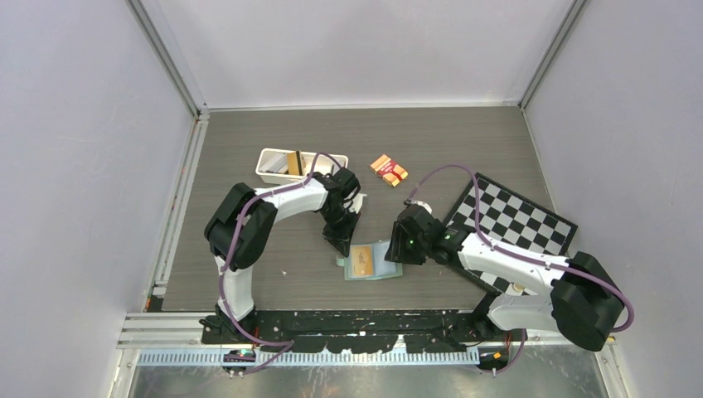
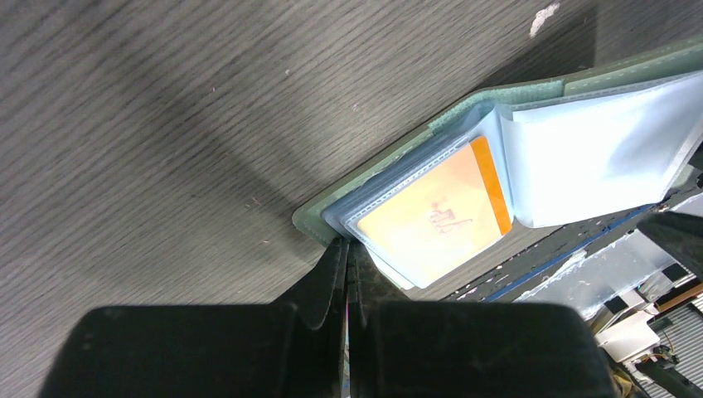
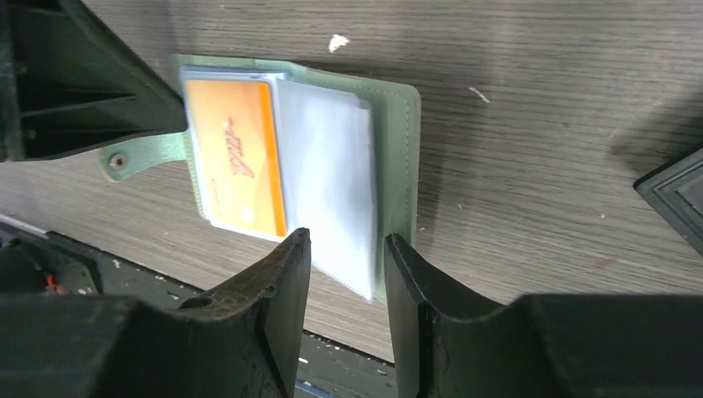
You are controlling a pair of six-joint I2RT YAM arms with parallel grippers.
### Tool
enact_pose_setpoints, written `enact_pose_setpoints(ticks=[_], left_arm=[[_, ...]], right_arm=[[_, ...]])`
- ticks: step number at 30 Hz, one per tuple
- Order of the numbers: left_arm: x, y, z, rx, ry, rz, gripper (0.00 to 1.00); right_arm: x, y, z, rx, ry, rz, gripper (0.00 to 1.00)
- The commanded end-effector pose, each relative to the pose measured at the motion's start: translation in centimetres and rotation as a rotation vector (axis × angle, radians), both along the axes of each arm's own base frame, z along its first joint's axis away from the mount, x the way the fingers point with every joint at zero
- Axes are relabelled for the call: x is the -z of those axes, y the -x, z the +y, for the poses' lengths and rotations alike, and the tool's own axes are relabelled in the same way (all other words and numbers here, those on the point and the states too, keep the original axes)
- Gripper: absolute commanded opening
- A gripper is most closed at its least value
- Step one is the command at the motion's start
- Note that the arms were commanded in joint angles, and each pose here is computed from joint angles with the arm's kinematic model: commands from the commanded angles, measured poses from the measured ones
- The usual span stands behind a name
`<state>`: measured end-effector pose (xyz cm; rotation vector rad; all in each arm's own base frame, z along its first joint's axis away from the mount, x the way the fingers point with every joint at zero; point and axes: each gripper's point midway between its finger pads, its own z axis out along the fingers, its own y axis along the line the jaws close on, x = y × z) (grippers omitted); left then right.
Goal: Put the credit cards into the card holder
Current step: Insert the credit card into the card holder, then pick up the card holder from the center of the board.
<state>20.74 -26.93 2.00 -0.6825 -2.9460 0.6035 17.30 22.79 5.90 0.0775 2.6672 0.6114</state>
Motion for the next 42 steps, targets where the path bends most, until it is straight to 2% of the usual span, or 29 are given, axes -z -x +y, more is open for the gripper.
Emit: enact_pose_setpoints(ticks=[1,7,14,20,27,33,42], left_arm=[[1.6,-0.8,0.5,0.020,-0.054,-0.043,0.00],[1.7,-0.8,0.5,0.019,-0.058,-0.040,0.00],[1.8,-0.8,0.4,0.020,-0.055,-0.034,0.00],[1.8,-0.7,0.4,0.020,-0.054,-0.032,0.00],[1.9,-0.7,0.4,0.020,-0.055,-0.032,0.00],[1.9,-0.7,0.5,0.021,-0.058,-0.032,0.00],[1.9,-0.7,0.5,0.020,-0.058,-0.031,0.00]], right_arm=[[0.3,-0.9,-0.8,0.022,0.064,-0.026,0.43],[0.4,-1.2,-0.5,0.010,0.061,-0.029,0.43],[-1.8,-1.4,-0.3,0.005,0.036,-0.063,0.43],[-2.9,-1.5,0.4,-0.011,-0.001,-0.075,0.30],[-1.2,-1.7,1.0,-0.038,0.020,-0.043,0.24],[-0.2,-1.8,0.6,-0.030,0.053,-0.035,0.24],[1.4,-1.3,0.2,-0.025,0.075,-0.004,0.30]])
